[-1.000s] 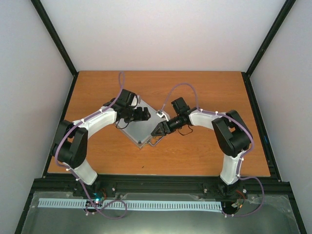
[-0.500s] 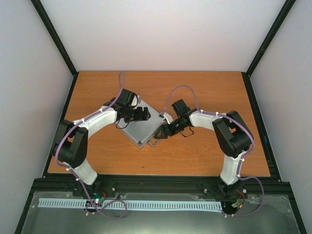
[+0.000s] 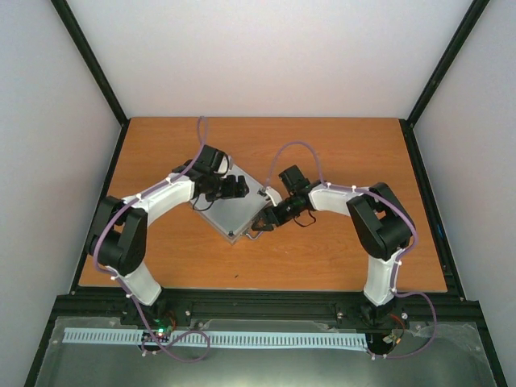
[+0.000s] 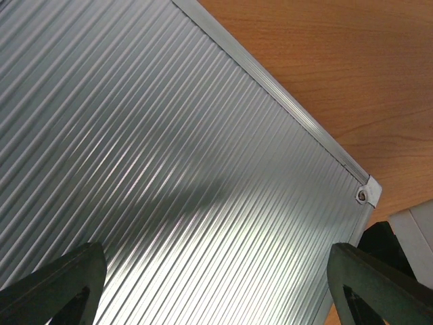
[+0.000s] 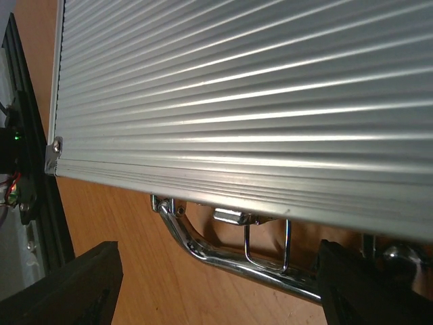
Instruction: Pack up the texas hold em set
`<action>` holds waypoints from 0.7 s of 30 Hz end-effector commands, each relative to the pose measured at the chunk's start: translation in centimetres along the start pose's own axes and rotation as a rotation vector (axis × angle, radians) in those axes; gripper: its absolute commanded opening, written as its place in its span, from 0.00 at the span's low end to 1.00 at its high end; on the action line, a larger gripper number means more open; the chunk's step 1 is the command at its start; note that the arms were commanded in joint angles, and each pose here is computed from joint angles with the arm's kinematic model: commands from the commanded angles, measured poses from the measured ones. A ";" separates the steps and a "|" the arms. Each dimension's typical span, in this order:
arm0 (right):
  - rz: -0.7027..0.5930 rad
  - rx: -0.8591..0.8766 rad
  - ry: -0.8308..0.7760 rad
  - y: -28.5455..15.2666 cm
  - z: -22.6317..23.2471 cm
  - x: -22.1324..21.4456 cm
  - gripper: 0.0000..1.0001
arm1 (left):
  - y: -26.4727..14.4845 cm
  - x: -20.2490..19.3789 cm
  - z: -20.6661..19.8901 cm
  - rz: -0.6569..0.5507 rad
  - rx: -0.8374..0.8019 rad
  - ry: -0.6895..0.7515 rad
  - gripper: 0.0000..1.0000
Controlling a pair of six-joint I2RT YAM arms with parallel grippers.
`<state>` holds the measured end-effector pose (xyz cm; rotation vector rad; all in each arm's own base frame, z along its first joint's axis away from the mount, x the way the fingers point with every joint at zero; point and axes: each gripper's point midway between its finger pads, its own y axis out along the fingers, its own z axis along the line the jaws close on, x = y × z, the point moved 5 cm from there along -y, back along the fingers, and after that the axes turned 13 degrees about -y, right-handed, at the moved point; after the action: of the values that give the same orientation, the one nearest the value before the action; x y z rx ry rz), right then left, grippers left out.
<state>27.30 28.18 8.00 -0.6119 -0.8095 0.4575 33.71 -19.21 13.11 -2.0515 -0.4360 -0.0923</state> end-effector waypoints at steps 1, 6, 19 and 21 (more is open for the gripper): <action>-0.043 -0.122 -0.084 1.7 -2.3 0.1 0.80 | 3.4 -4.8 5.6 0.219 0.216 -0.066 0.93; -0.045 -0.163 -0.103 3.5 -2.4 0.2 0.79 | 3.5 -4.9 5.7 0.225 0.224 -0.071 0.93; -0.084 -0.298 -0.122 3.4 -0.9 1.5 0.78 | 4.9 -5.9 7.0 0.248 0.247 -0.116 0.90; -0.077 -0.404 -0.111 3.0 -2.1 1.4 0.78 | 5.0 -6.0 7.1 0.248 0.248 -0.124 0.90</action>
<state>27.83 31.18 7.01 -0.7510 -0.9933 0.3405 34.77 -18.76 12.15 -2.0047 -0.4711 -0.1238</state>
